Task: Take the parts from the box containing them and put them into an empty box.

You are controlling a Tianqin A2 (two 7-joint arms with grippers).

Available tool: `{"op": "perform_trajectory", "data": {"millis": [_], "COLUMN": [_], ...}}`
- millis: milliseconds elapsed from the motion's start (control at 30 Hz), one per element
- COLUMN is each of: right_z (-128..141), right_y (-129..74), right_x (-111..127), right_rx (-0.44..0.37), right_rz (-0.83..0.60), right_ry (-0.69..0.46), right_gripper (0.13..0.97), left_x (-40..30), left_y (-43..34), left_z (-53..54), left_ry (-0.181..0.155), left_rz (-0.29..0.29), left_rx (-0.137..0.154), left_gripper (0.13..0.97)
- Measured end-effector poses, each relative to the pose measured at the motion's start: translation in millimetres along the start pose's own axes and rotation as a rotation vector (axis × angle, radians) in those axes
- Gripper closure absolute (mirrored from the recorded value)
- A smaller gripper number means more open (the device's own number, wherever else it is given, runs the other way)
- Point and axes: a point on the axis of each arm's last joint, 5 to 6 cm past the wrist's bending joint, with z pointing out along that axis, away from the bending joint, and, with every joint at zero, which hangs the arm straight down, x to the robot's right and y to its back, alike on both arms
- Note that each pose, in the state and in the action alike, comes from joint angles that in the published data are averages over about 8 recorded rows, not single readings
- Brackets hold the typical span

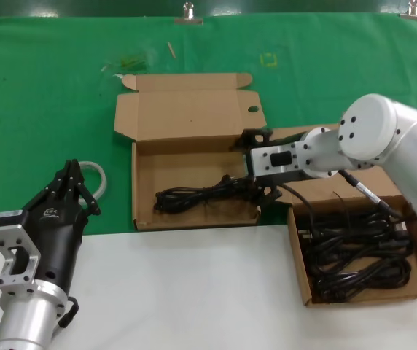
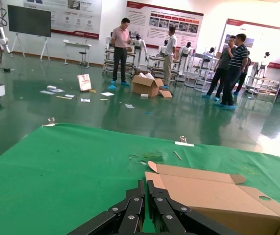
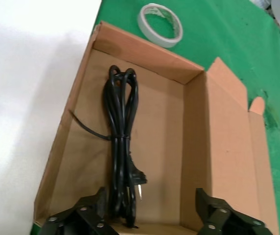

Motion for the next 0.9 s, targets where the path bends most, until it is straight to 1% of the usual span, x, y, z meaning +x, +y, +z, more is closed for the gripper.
{"op": "perform_trajectory", "data": {"millis": [67, 100, 367, 400, 667, 900], "right_z": [-3.7, -5.6, -21.3, -23.5, -43.8, -52.6], "right_y": [1.1, 1.7, 7.2, 8.1, 15.2, 17.2], "right_x": [2.4, 3.5, 8.1, 8.3, 8.9, 9.6], "right_rx": [0.000, -0.001, -0.003, -0.003, 0.001, 0.008], "right_rz": [0.003, 0.004, 0.012, 0.012, 0.024, 0.032], "right_ry": [0.007, 0.011, 0.034, 0.037, 0.064, 0.082], "right_gripper": [0.541, 0.541, 0.344, 0.344, 0.208, 0.157], "left_x": [0.0, 0.0, 0.0, 0.0, 0.0, 0.0], "left_y": [0.0, 0.0, 0.0, 0.0, 0.0, 0.0], "left_z": [0.0, 0.0, 0.0, 0.0, 0.0, 0.0], "left_ry": [0.000, 0.000, 0.000, 0.000, 0.000, 0.000], "left_rz": [0.000, 0.000, 0.000, 0.000, 0.000, 0.000], "left_rx": [0.000, 0.000, 0.000, 0.000, 0.000, 0.000], "left_gripper": [0.941, 0.941, 0.941, 0.941, 0.941, 0.941]}}
